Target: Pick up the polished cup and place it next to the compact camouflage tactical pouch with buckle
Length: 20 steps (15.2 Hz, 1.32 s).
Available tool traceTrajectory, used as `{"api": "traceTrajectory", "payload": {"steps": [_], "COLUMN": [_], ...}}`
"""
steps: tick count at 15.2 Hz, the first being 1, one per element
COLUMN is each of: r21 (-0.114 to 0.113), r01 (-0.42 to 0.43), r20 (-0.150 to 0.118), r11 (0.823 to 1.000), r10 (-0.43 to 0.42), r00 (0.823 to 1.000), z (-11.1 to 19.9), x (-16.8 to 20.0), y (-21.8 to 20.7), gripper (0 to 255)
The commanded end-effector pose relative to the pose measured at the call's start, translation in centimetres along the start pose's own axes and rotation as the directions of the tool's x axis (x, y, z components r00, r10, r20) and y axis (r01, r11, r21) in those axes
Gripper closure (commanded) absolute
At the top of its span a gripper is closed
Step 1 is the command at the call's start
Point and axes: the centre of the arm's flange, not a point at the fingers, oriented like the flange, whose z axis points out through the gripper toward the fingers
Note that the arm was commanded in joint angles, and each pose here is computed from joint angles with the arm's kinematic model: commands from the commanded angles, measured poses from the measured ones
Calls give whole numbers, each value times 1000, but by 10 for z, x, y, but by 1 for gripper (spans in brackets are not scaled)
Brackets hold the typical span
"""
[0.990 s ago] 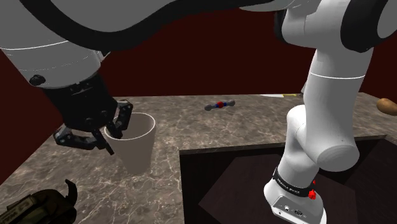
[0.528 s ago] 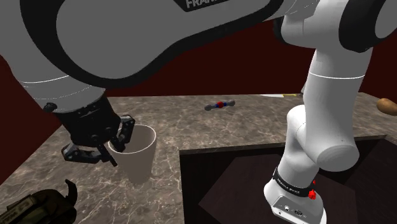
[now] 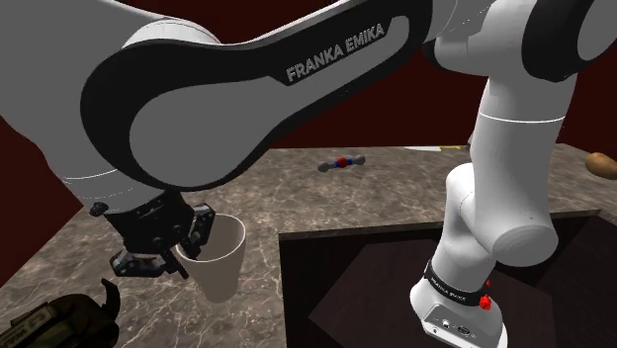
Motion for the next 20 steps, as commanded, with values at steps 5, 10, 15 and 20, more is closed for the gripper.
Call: {"api": "traceTrajectory", "payload": {"steps": [5,10,15,20], "r21": [1,1,1,1], "r01": [0,0,0,0], "r20": [0,0,0,0], "r11": [1000,1000,1000,1000], "r10": [0,0,0,0], "r00": [1000,1000,1000,1000], "z": [30,56,82,82], "x": [-2,-3,-5,-5], "y": [-6,-11,-16,-16], "gripper": [255,255,255,255]}}
